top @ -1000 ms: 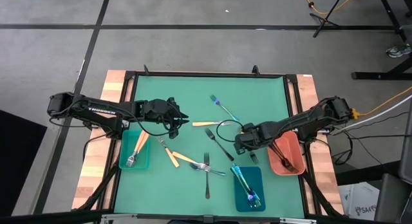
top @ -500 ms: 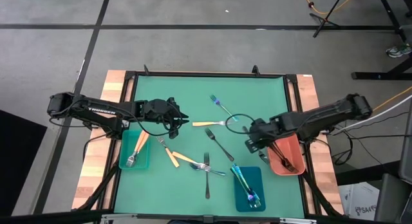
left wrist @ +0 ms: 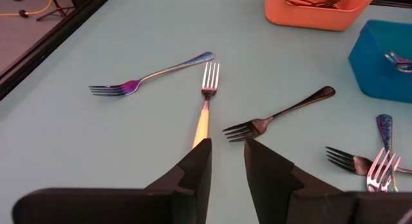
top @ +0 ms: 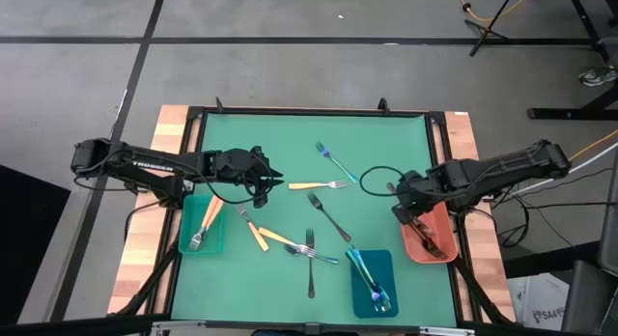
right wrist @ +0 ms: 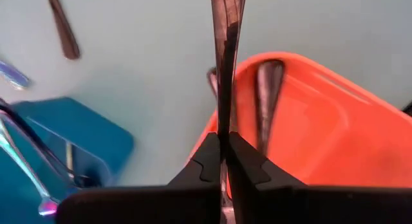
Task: Sort silverware by color (type)
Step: Put the black fork into the orange bin
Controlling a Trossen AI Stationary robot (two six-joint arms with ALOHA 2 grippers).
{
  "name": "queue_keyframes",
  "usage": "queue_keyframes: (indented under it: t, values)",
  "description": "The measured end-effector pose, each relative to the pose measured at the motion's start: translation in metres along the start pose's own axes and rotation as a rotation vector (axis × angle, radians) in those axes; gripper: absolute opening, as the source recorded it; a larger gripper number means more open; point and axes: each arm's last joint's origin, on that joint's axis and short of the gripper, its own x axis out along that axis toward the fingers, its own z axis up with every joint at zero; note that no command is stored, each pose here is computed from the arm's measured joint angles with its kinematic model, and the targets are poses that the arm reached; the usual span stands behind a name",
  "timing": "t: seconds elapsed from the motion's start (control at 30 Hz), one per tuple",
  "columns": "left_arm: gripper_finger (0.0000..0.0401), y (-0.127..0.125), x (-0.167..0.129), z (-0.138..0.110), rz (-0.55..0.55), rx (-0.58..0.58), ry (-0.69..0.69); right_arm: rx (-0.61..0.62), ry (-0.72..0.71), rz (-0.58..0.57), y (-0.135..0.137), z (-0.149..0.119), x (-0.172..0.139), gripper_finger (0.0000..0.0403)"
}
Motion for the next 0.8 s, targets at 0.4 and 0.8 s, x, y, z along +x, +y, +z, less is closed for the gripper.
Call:
queue_keyframes:
  t: [0.4,0.8]
  values:
    - [0.0086,0.0,0.0,0.0,0.0,0.0,0.001,-0.127,-0.106,-0.053,-0.001,-0.044,-0.003,0.0001]
    - [0.0086,0.0,0.0,0.0,0.0,0.0,0.002,-0.128,-0.197,-0.135,-0.013,-0.083,0.028,0.0001]
